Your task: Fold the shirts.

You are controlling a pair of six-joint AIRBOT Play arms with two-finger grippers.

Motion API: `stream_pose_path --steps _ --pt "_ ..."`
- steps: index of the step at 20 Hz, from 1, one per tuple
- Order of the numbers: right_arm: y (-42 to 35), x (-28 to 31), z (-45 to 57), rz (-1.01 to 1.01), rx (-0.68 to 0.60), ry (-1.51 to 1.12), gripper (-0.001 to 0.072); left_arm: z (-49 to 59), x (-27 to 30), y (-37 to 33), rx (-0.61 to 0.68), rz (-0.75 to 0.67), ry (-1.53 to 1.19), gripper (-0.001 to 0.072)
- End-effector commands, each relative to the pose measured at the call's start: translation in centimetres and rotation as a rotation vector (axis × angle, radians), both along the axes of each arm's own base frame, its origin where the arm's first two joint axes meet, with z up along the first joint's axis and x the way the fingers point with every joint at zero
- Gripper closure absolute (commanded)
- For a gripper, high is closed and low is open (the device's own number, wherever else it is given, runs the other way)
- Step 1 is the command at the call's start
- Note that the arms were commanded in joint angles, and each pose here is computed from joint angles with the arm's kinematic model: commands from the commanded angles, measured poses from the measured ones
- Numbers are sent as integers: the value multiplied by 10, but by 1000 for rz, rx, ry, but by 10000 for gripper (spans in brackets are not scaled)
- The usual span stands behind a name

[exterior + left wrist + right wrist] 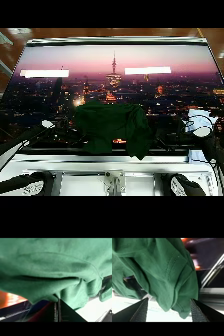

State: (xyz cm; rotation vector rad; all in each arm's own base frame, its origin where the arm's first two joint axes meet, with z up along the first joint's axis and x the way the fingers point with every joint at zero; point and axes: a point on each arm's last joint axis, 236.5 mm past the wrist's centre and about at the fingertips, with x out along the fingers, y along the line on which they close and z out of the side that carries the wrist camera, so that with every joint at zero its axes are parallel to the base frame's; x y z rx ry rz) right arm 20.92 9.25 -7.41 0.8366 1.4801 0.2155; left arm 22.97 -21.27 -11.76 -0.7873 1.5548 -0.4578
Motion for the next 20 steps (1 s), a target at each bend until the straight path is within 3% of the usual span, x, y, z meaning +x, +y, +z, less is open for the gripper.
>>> stream_pose_path --steps 1,9,10,15,16,17,20 --pt "-2 -17 -7 79 -26 18 77 3 -3 -2 -13 -24 -7 667" --pt "-3 -6 -22 -5 -19 24 83 4 -4 -3 -18 -30 -5 667" --pt "-3 -4 -25 -9 -14 29 163 4 -5 -3 -19 -32 -3 667" --pt "-6 25 -24 -113 -6 -46 168 4 -5 -3 -19 -32 -5 667" --pt "-7 27 -24 -118 -9 -49 234 4 -4 -3 -19 -39 -12 667" --pt "-7 27 -24 -120 -9 -51 409 4 -4 -3 -18 -43 -18 667" --pt "-8 29 -24 -126 -10 -54 475 2 -1 -2 -9 -36 -30 667"
